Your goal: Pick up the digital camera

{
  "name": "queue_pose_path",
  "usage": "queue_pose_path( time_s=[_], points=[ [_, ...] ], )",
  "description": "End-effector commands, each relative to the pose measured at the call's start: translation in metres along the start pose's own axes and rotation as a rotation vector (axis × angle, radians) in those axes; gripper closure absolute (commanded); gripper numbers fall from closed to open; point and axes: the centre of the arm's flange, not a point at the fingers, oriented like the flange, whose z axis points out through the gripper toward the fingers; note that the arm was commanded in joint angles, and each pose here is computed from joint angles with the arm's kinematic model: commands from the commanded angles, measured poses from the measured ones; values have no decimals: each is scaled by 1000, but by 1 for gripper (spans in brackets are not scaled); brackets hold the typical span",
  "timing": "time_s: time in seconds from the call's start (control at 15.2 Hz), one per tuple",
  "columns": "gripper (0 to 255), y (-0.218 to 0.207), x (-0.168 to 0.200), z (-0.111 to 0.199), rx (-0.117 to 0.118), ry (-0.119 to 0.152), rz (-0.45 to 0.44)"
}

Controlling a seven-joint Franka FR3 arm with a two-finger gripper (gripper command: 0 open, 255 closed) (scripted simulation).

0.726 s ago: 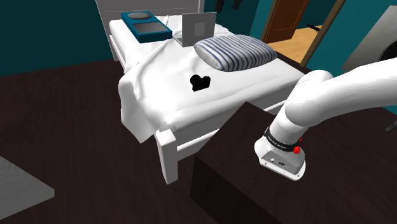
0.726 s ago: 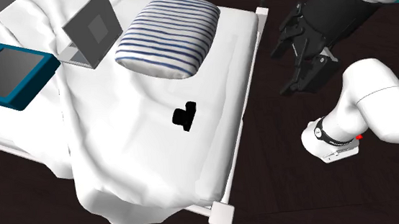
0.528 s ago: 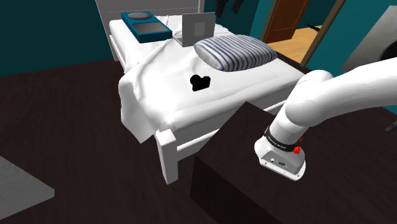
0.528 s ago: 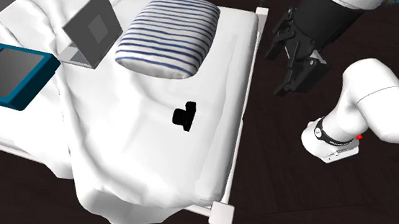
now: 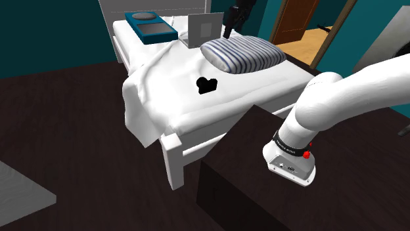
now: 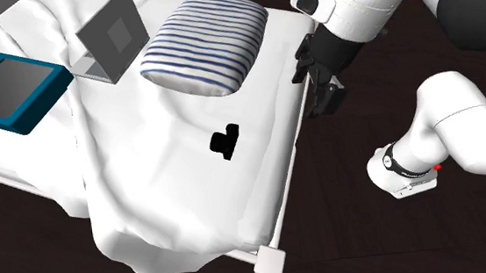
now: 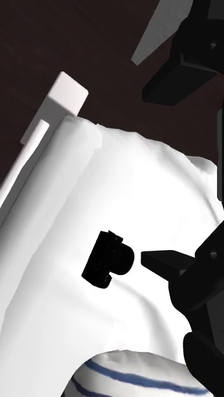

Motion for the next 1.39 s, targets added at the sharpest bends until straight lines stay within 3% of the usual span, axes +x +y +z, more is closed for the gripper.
queue_pose_path(
  time_s=[0.0,1.32],
  points=[
    [0,15,5,25,6,-10,-45],
    [0,147,61,255,69,-115,-461]
  ],
)
